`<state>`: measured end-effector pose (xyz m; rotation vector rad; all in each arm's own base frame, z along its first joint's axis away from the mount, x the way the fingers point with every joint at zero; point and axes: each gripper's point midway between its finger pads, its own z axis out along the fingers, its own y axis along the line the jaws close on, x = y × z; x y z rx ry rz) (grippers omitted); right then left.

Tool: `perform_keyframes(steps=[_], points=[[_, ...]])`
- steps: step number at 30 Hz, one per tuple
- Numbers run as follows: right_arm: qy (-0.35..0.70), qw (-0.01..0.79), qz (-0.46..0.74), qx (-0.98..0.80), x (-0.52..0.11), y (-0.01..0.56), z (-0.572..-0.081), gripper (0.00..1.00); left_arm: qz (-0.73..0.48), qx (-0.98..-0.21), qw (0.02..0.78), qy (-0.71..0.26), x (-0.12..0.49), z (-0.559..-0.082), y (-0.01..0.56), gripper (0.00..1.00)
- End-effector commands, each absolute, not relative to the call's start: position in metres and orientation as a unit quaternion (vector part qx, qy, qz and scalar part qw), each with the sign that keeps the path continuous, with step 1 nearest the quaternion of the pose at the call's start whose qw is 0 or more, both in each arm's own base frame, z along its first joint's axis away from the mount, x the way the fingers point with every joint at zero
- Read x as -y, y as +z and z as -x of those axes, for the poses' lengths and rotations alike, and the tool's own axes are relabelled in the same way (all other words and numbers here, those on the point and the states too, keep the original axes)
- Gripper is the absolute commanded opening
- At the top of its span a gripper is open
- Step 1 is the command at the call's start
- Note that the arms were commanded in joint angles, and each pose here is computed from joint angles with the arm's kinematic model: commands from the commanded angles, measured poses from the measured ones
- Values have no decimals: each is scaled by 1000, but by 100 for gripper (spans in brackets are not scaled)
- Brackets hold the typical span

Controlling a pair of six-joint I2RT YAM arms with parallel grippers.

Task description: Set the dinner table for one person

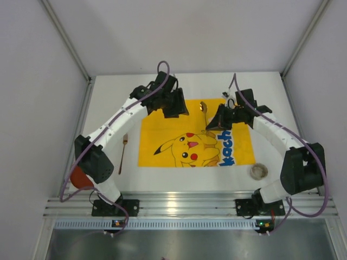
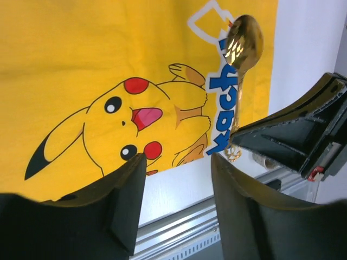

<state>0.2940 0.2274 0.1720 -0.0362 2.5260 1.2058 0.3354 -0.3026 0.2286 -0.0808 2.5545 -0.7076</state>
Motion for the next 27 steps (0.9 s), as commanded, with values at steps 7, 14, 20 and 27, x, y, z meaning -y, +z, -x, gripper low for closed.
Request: perform_keyframes(steps=[7,14,20,27], points=[[356,157,-53,-920,-144,136,-301,0,116,-929,292,-195,193,-332,228,92],[348,64,-92,-931,-124,86,-299,0,178,-942,263,-110,100,-292,173,93],[341,24,-93,-935,-122,65,-308,0,195,-945,244,-100,89,-268,150,93],[263,16,-121,-957,-87,51,-298,38,215,-951,215,-52,68,-257,130,93]])
